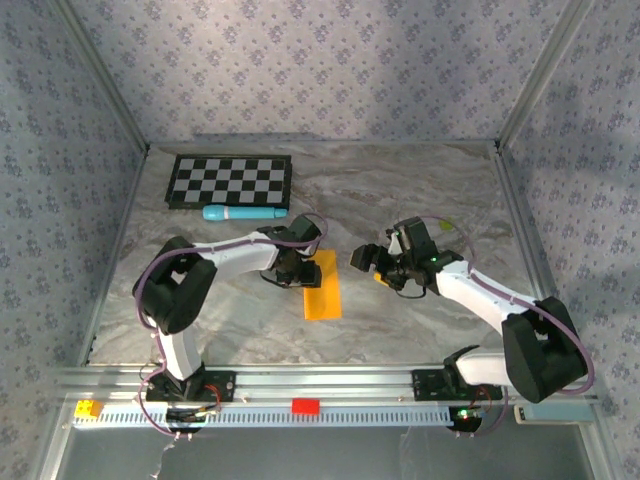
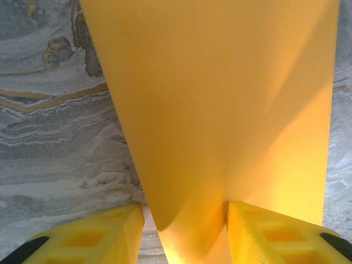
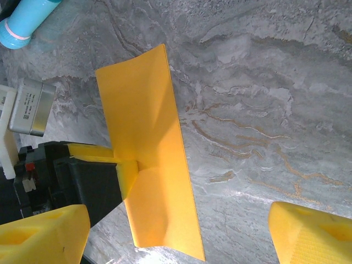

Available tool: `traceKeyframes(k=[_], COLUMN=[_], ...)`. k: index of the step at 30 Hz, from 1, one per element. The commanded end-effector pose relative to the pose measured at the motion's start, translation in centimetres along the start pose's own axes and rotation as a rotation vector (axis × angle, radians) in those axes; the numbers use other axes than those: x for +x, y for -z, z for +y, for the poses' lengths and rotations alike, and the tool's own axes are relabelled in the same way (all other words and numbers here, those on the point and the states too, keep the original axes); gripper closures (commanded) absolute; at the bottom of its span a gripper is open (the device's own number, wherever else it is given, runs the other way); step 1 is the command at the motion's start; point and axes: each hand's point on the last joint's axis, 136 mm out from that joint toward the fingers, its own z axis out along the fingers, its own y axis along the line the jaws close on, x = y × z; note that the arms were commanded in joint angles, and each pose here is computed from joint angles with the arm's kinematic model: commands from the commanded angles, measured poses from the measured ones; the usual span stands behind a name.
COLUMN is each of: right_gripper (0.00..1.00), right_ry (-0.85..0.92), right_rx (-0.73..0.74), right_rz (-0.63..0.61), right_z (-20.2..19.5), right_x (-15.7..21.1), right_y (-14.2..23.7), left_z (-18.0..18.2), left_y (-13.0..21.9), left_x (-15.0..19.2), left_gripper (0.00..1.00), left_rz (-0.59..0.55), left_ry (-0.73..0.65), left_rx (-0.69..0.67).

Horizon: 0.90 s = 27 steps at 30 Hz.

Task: Fold a paper plane with a square sheet of paper (pick it up from the middle)
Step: First fold the square sheet of paper in half at the center of the table.

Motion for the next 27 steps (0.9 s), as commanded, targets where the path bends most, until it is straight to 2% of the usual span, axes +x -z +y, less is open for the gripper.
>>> traceKeyframes(k=[1, 14, 21, 27], right_gripper=[0.14, 0.14, 0.20, 0.20], right_ry=[0.027, 0.023, 0.026, 0.025], right_rx=[0.003, 0.018, 0.015, 0.040], right_rz=[0.011, 0.022, 0.053, 0.051], right_z=[0.5, 0.4, 0.4, 0.2], right_x=[-0.2, 0.0, 0.5, 0.6], right_y=[0.0, -0.4, -1.1, -1.3], left_z=[1.7, 3.0, 2.7, 2.8], left_y=[-1.1, -2.0, -2.3, -2.5], left_x=[0.9, 1.6, 1.6, 1.8], left_gripper=[0.55, 0.54, 0.54, 0.54], left_rz=[0.048, 0.067, 0.068, 0.072], left_ry=[-0.015, -0.007, 0.003, 0.017], left_rx=[-0.073, -0.119, -0.100, -0.098])
